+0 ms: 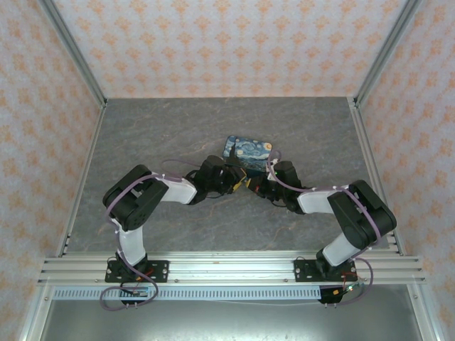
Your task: Unlock a padlock with a key
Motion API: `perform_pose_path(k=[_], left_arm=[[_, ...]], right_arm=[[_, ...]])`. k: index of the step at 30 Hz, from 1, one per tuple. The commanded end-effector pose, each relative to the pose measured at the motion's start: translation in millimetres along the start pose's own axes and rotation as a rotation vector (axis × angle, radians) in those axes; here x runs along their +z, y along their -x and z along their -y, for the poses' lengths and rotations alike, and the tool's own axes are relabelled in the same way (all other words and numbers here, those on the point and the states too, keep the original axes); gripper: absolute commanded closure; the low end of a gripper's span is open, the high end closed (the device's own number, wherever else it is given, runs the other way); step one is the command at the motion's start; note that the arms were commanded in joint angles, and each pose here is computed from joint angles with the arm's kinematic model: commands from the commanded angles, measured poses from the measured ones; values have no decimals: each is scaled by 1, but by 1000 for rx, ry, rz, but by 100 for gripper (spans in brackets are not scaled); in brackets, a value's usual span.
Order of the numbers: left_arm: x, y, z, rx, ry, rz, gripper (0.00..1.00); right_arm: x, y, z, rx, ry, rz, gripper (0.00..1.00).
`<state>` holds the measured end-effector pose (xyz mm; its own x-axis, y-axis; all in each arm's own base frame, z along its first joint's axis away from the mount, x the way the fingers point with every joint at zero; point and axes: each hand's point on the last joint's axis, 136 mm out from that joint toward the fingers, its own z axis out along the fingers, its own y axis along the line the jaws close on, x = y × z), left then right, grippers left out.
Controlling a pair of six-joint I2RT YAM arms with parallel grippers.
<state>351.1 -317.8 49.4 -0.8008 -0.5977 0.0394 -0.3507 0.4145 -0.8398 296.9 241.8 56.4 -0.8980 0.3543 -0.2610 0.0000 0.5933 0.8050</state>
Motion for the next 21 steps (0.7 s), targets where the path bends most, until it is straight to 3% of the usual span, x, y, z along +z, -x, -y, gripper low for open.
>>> perform_pose_path(k=[1,12,21], left_arm=[[6,-2,9,-7,-25,-1,60],[6,0,12,-6,-28,11,79],[-4,1,23,-1,-46,28,96]], right_arm=[[1,9,-23,-18,71,12,100],[-4,11,-31,-29,79,19,100],[-28,14,-14,-178,-84,54,60]])
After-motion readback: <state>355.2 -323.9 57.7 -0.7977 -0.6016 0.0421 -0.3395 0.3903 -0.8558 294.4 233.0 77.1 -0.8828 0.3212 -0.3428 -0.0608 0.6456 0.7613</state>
